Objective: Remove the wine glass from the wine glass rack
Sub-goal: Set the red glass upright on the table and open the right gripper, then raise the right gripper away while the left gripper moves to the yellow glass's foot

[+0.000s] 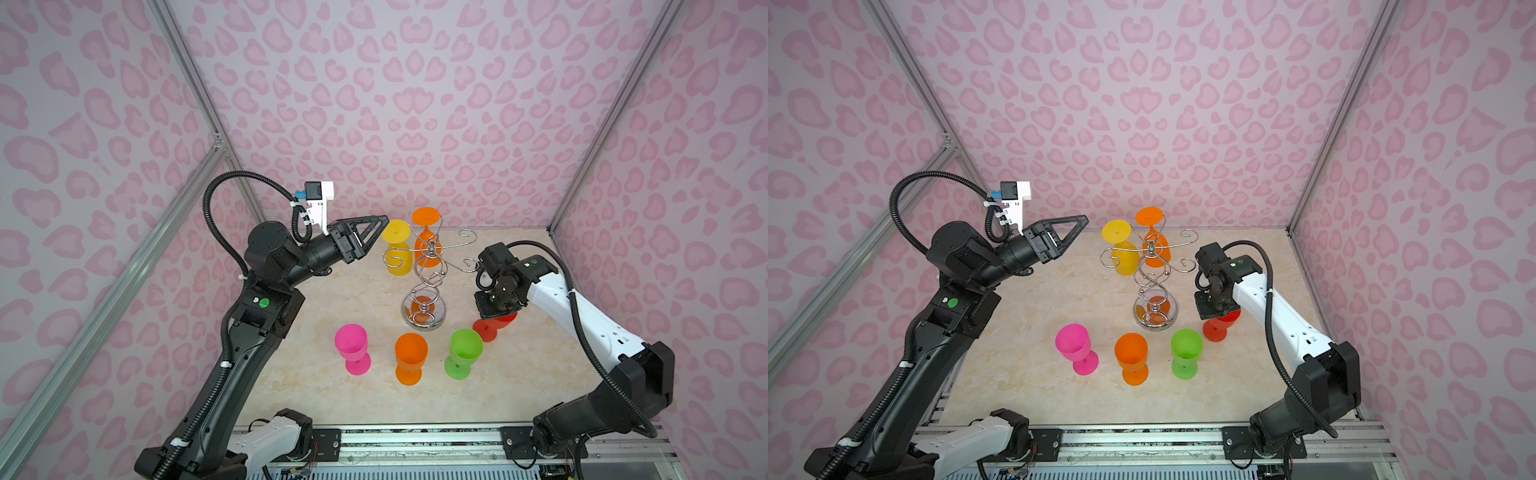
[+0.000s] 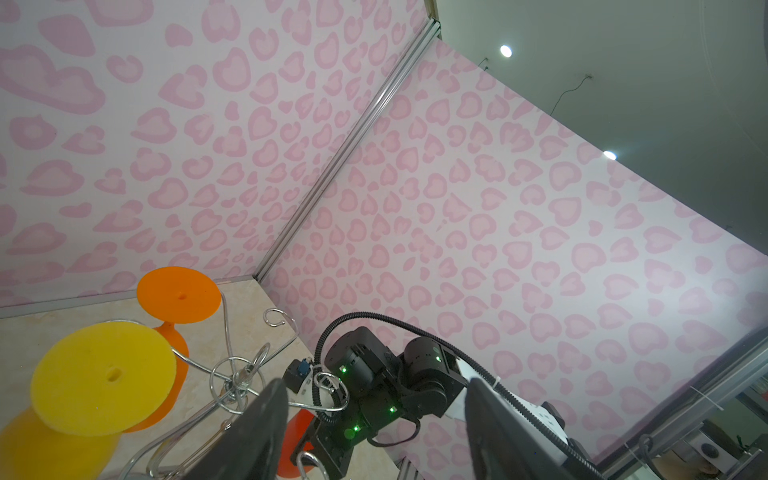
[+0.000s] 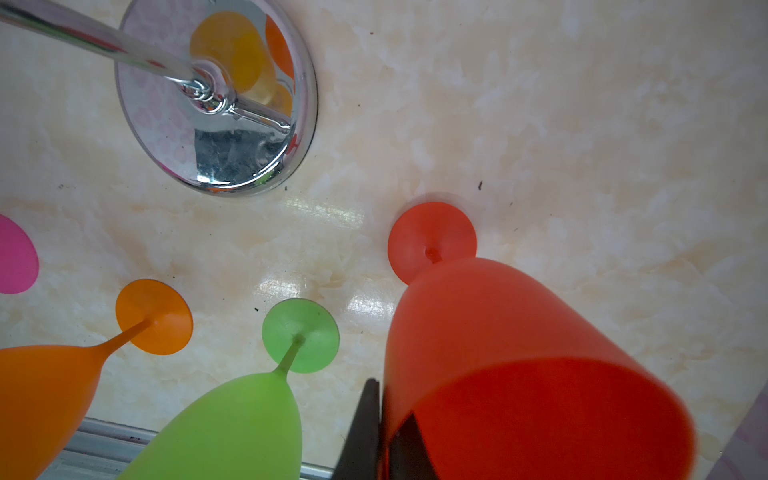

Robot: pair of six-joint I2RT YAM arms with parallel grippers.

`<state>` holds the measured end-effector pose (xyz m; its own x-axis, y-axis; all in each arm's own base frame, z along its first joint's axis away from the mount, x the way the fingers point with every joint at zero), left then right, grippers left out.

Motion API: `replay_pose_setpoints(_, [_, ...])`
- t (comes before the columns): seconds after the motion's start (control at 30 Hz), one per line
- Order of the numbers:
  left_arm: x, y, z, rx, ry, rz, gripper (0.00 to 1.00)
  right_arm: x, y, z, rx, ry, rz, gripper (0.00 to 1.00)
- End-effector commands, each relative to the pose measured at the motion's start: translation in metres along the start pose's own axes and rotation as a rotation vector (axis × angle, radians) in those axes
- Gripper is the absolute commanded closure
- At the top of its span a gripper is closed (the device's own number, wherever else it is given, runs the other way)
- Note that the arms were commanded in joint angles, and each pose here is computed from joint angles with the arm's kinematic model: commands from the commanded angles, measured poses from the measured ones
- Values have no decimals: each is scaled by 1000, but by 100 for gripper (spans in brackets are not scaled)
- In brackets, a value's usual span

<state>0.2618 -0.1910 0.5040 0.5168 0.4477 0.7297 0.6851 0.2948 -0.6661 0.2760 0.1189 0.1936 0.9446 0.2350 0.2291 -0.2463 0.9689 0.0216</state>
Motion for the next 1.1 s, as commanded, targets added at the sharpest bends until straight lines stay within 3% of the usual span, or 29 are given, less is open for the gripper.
replay_pose_setpoints(0.0, [1,-5,2,-11,0,-24,30,-1,-1,-1,6,-5,-16,93])
replay_pose_setpoints(0.3, [0,-4,4,-7,1,-24,30,0,1,9,29,-51,-32,72])
replay_pose_setpoints(0.6, [2,14,3,74,-29,-1,29,5,-6,47,50,-191,-102,67])
replay_pose_setpoints(0.77, [0,51,-2,152,-27,71,29,3,-23,77,49,-338,-189,67])
replay_pose_setpoints(1.07, [-8,118,-19,260,11,165,29,1,-56,146,62,-709,-364,65])
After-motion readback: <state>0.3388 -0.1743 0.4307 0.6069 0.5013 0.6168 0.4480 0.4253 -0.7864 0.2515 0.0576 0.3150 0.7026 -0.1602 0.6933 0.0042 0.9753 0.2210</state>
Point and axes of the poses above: each gripper's point midway between its finger pads, its own z axis back along the fingers, its own y axis along the line the jaws close on, x = y × z, the point moved 3 cm from there along z, back along the fingers, and after that the axes turned 3 degrees about z, right-handed, at the moved point
